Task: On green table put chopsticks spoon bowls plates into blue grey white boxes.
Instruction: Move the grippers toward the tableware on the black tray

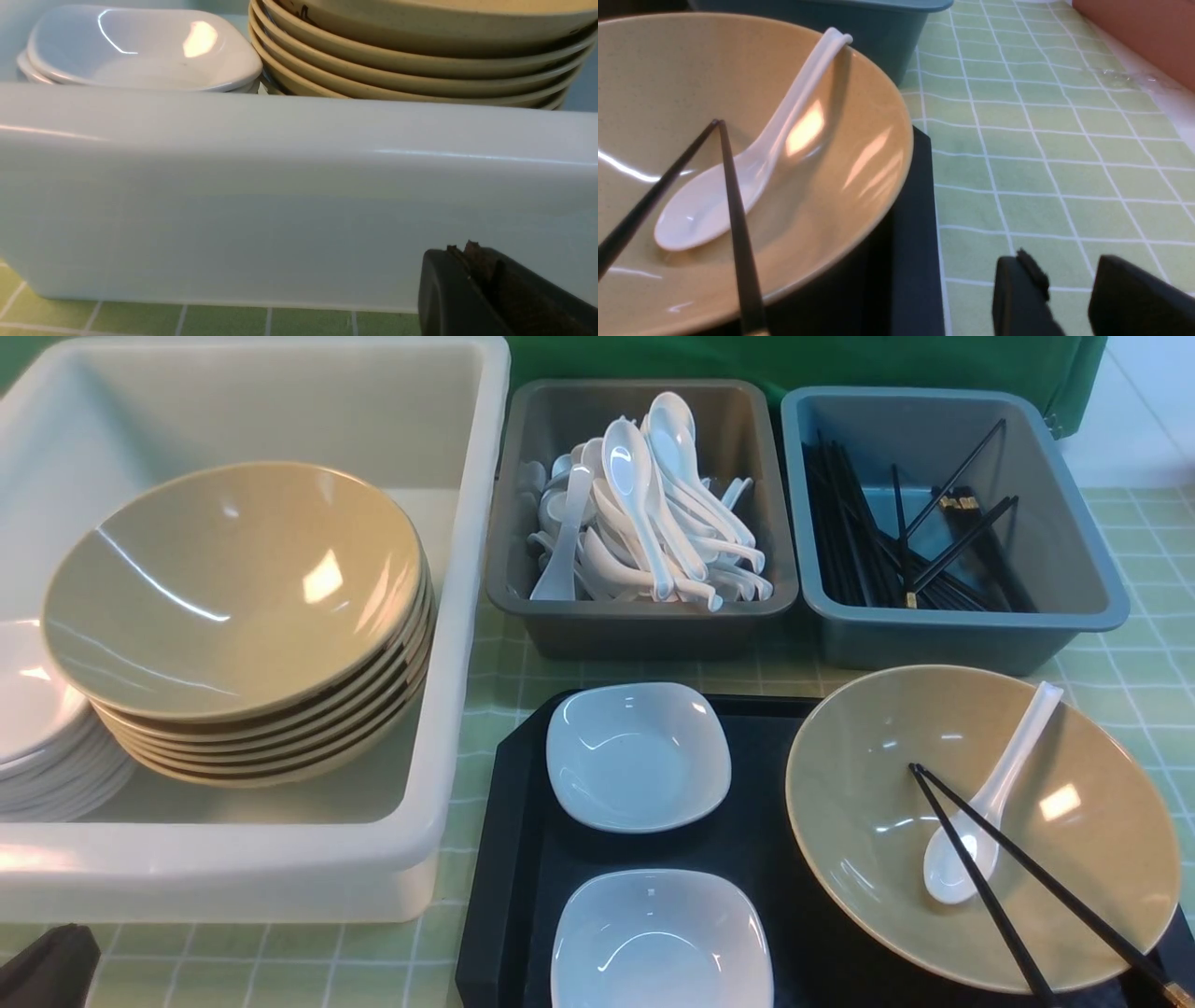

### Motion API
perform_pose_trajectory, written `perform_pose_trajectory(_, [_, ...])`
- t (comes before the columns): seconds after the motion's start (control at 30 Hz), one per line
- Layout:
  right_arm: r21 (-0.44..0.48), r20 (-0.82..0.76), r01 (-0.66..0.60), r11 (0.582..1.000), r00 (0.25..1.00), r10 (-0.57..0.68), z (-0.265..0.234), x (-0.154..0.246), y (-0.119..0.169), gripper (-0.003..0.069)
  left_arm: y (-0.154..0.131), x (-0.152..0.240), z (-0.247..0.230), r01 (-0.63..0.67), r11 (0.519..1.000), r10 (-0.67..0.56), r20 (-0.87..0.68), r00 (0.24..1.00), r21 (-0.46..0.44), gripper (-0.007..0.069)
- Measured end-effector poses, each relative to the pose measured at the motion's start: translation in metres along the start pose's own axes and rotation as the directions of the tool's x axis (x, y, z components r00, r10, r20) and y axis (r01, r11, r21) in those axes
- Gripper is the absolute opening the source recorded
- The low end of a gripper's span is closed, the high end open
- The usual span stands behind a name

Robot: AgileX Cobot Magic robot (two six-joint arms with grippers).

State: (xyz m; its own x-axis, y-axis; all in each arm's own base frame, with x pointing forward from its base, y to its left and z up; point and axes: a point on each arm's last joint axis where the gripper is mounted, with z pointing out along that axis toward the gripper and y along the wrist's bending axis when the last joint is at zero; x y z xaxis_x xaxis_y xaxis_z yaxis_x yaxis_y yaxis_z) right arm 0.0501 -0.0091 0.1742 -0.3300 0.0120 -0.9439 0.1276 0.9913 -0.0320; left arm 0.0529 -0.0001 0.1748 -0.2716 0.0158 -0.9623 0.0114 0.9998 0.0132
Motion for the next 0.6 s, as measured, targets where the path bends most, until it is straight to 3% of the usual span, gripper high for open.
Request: perform_pose_trajectory(0.6, [-0.009, 0.059, -0.002, 1.0, 0.998, 0.003, 0.0012, -0.003, 0.0009, 0.0236, 0.0007, 0.0, 0.0, -0.028, 1.0, 0.028, 0.0, 1.0, -0.008, -0.0001])
